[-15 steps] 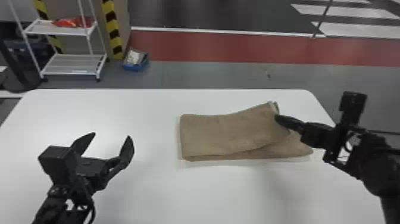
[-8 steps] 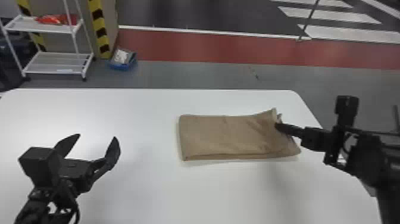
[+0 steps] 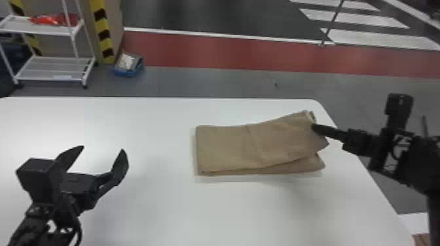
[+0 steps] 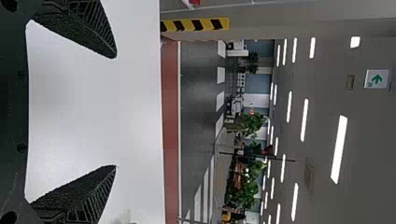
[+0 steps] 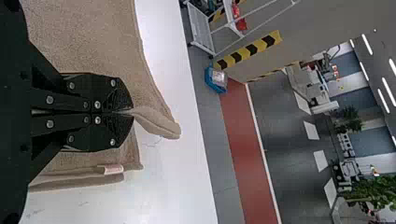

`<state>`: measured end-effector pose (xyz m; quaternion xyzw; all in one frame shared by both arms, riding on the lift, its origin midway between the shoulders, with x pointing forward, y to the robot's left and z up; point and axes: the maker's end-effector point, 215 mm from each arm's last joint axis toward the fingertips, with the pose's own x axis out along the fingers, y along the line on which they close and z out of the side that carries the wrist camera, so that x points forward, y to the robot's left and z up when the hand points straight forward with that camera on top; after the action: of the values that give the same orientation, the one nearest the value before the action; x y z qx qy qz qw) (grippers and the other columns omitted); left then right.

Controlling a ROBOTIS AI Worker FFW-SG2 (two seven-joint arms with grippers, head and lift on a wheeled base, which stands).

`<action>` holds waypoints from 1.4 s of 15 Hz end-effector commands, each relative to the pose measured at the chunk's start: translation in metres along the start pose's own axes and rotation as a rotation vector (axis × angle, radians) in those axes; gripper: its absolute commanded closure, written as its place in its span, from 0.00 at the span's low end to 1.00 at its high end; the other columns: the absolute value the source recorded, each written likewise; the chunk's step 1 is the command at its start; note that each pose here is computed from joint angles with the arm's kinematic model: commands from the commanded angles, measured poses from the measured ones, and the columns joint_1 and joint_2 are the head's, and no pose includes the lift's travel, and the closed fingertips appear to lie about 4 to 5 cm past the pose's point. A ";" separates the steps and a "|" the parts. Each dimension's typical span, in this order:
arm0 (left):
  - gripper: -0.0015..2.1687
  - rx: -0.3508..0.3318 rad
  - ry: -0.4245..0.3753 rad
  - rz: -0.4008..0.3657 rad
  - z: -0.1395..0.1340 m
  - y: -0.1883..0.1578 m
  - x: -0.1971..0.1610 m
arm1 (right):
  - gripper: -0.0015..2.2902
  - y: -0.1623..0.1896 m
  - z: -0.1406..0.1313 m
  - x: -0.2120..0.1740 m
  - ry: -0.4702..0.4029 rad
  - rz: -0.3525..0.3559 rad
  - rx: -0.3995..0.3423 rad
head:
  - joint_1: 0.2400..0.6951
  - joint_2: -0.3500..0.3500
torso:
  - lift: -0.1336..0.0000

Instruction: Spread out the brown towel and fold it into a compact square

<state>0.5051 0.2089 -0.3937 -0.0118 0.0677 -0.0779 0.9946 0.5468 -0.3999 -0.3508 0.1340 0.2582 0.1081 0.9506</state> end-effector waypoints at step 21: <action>0.01 -0.006 -0.140 -0.003 0.037 -0.009 -0.005 | 0.75 0.030 -0.058 0.015 -0.099 0.095 -0.196 | 1.00 0.17 | 0.11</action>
<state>0.5042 0.1997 -0.3611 -0.0202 0.0064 -0.0795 0.9966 0.5233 -0.3860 -0.3822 0.0661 0.1820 0.1418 0.9708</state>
